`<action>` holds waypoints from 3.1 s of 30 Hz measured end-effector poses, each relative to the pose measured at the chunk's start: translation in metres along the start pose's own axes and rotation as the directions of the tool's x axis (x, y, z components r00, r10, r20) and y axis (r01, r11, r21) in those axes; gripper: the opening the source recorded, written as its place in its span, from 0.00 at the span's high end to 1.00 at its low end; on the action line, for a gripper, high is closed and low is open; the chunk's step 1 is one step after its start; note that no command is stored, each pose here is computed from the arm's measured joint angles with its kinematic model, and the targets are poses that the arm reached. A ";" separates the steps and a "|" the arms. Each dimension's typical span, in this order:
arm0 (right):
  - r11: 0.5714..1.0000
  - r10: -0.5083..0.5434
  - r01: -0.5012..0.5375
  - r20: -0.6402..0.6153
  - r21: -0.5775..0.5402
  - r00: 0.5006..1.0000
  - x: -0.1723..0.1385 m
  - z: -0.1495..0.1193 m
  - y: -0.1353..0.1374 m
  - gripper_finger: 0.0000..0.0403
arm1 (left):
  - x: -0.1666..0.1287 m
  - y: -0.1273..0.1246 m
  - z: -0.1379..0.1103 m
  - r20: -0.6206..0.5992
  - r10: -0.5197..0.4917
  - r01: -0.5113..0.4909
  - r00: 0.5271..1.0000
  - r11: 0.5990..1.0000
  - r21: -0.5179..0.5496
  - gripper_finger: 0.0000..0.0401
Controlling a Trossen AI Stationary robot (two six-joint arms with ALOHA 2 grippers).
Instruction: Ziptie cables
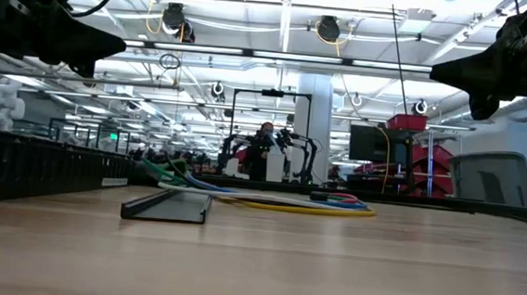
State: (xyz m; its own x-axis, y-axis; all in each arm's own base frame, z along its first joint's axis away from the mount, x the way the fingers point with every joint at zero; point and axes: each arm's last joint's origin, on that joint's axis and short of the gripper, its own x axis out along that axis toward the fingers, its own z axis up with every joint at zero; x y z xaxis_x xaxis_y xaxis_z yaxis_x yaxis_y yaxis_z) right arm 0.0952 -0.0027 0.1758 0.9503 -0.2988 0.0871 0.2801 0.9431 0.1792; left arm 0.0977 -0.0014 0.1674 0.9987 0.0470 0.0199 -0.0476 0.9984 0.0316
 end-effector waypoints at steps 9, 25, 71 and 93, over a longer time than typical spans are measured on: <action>1.000 -0.002 0.002 0.018 0.017 1.000 0.000 0.002 0.000 0.84 | 0.000 0.000 0.000 0.000 0.000 0.000 1.000 1.000 0.000 0.88; 0.959 0.145 -0.234 0.430 0.161 0.891 -0.004 0.094 0.015 0.84 | 0.000 0.000 0.000 0.000 0.000 0.000 1.000 1.000 0.000 0.88; 0.965 -0.056 0.194 -0.581 0.177 0.812 0.200 0.072 0.032 0.72 | 0.054 0.000 0.103 -0.226 0.047 -0.099 0.973 0.970 -0.223 0.87; 0.849 -0.476 0.408 -0.820 -0.335 0.317 0.153 0.055 -0.034 0.31 | 0.135 0.028 0.125 -0.652 0.210 -0.389 0.729 0.910 -0.143 0.49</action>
State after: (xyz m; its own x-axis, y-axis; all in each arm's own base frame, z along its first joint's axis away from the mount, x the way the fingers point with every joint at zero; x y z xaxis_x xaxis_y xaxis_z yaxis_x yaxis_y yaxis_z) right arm 0.2238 -0.0891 0.2368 0.2788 -0.4238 -0.8618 0.6709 0.7280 -0.1409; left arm 0.2287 0.0292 0.2957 0.7296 0.2647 -0.6306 -0.4296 0.8948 -0.1215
